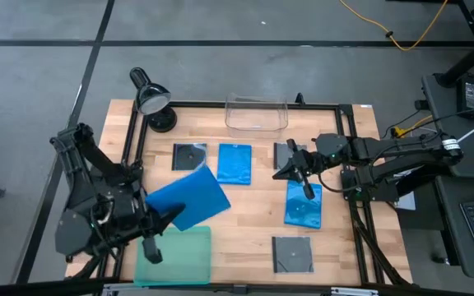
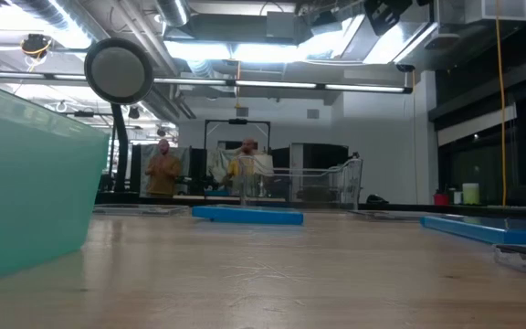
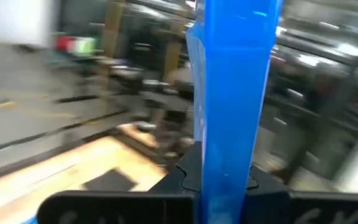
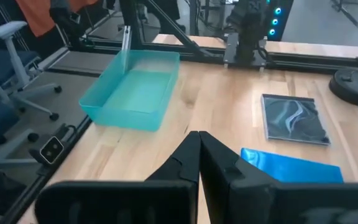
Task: Pick & place jewel cases by type
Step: Put the bottom left blue CD case into the blue bin
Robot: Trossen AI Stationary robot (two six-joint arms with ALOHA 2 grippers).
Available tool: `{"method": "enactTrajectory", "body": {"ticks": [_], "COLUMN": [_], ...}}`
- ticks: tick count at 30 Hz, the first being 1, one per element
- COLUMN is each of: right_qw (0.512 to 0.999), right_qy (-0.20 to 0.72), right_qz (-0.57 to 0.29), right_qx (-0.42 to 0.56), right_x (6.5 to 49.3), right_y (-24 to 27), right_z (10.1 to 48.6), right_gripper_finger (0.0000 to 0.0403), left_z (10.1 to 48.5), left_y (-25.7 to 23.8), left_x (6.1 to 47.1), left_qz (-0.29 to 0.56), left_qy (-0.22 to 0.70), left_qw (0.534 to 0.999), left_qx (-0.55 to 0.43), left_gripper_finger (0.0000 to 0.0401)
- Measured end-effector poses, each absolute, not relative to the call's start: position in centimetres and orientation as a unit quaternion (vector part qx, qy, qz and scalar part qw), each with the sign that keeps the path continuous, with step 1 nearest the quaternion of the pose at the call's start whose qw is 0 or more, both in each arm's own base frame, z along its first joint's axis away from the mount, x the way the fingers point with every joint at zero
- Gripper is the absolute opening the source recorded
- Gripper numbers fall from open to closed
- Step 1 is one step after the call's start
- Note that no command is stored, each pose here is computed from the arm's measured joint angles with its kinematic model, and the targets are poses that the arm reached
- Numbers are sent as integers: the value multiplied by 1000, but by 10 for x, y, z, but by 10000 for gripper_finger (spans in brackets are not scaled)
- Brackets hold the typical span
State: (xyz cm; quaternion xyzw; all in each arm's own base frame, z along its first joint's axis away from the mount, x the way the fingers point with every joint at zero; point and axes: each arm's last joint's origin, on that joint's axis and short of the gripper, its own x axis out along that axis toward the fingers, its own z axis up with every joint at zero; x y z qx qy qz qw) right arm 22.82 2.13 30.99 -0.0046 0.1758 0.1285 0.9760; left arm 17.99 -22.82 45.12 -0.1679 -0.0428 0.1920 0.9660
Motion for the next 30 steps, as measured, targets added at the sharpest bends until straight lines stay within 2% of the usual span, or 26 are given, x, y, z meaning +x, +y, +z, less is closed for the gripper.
{"method": "enactTrajectory", "body": {"ticks": [4,8,10,13,16,21,30], "right_qw": [976,976,975,974,972,968,972], "right_qy": [176,180,182,187,198,208,205], "right_qz": [129,126,124,121,117,109,54], "right_qx": [-4,10,22,35,51,87,101], "right_x": [228,228,228,228,227,227,227], "right_y": [21,21,21,21,21,21,18], "right_z": [310,310,309,309,307,306,306], "right_gripper_finger": [12,12,12,12,12,12,12], "left_z": [458,439,426,404,397,394,371], "left_y": [-216,-190,-173,-154,-140,-127,-127], "left_x": [191,201,199,195,186,183,199], "left_qz": [12,-29,-40,-58,-99,-174,-260], "left_qy": [-23,85,180,346,450,531,602], "left_qw": [993,986,966,912,858,795,740], "left_qx": [-119,-138,-180,-214,-225,-234,-148], "left_gripper_finger": [8,8,8,8,8,8,8]}}
